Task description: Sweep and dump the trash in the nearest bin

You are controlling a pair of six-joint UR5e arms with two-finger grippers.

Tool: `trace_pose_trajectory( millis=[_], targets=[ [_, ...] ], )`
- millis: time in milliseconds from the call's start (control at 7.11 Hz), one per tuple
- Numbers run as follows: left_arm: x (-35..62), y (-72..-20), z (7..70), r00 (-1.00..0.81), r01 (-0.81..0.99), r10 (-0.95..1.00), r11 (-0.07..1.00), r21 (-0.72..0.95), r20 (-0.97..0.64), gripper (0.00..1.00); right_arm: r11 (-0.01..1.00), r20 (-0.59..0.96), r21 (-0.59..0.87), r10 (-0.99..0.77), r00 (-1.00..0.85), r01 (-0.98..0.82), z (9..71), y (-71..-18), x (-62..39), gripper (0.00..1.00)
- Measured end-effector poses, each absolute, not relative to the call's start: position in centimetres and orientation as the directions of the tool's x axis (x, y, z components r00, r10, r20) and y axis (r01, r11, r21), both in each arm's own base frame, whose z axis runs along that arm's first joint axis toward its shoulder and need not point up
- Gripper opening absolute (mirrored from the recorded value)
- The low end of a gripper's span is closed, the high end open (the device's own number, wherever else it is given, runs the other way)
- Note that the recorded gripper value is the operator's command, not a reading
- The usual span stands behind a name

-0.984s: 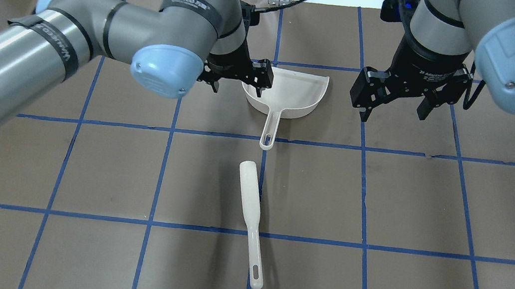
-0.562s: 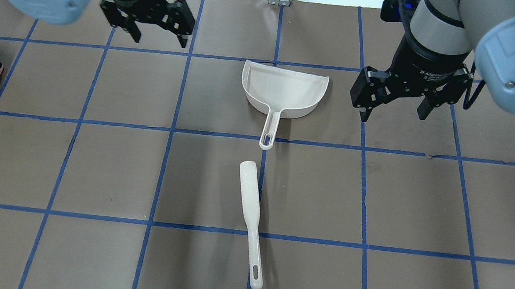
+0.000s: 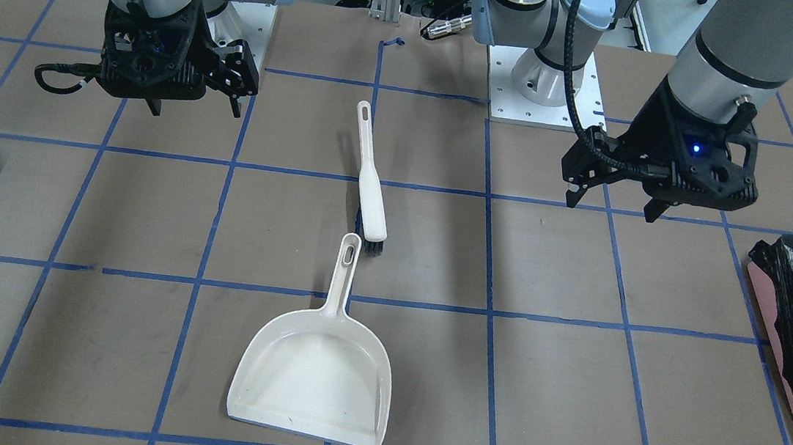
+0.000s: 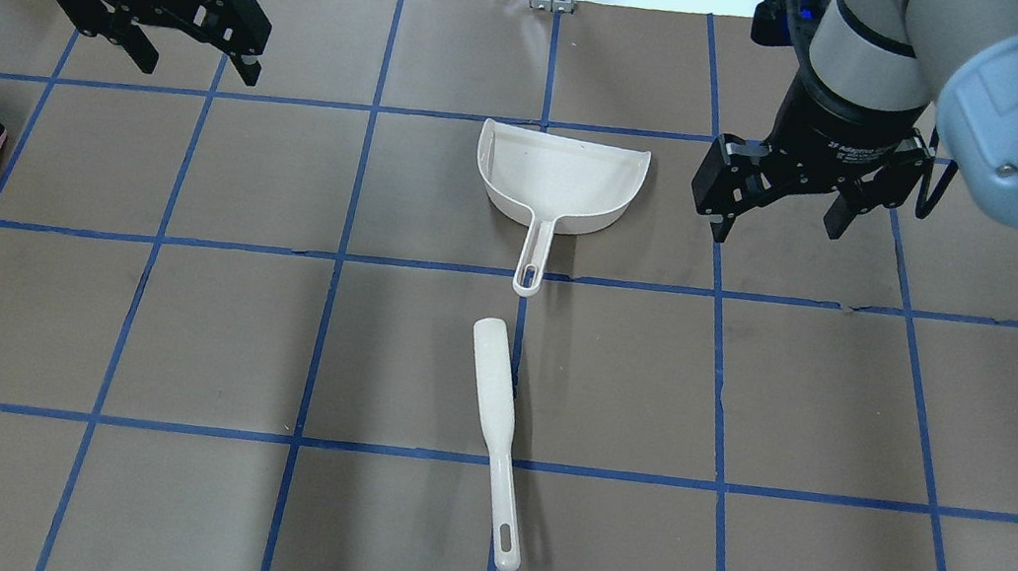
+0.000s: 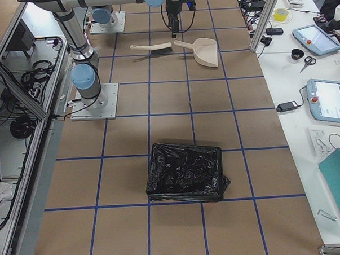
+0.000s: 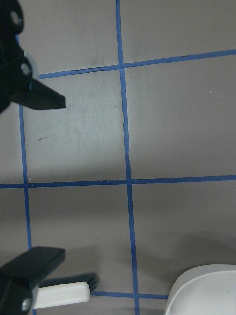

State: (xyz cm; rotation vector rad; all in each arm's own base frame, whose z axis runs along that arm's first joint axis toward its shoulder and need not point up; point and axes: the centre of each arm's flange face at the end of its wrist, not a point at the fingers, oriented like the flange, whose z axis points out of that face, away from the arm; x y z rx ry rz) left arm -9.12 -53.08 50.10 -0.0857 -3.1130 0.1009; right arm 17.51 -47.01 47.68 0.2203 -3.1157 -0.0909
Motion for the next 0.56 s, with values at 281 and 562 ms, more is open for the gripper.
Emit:
trace_pose_trajectory(
  millis=[281,562],
  targets=[
    [-9.8,-51.6,50.0,-0.998,0.065,0.066,0.996,-0.059,0.024,1.00,0.988,0.012,0.058,-0.141,-0.990,-0.140,47.7,-47.0,17.5,1.00],
    [-10.6,-51.3,49.5,-0.996,0.083,0.084,0.995,-0.052,0.015,1.00,0.988,0.012,0.058,-0.141,-0.990,-0.140,47.7,-47.0,17.5,1.00]
  ],
)
